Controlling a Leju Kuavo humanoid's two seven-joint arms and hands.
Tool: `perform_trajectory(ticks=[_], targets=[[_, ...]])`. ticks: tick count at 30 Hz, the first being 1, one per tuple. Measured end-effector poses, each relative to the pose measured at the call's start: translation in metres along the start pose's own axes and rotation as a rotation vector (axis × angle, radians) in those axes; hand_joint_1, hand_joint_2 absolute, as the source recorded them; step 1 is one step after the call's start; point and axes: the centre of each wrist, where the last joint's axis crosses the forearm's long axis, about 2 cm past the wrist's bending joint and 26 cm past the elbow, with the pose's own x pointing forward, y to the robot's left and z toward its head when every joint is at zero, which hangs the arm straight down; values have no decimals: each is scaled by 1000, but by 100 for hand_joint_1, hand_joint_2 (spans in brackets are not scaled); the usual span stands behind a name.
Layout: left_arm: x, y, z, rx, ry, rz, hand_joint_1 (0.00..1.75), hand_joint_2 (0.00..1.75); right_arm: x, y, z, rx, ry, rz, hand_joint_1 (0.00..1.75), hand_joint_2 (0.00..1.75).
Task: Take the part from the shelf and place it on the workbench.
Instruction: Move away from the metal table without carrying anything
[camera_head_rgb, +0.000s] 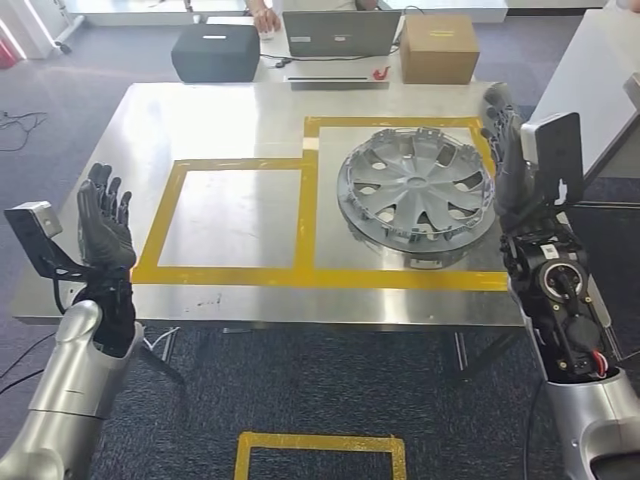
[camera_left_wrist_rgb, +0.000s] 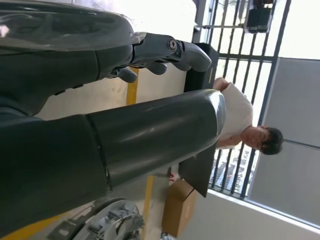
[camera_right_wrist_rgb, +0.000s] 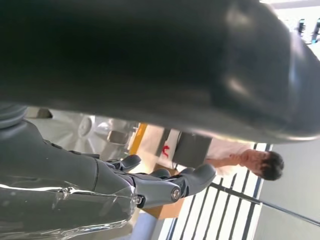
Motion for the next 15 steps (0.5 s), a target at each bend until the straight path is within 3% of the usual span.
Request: perform_trajectory(ticks=[15], targets=[[0,-2,0,1,0,4,0,0,0,-4,2,1,0,10,0,0]])
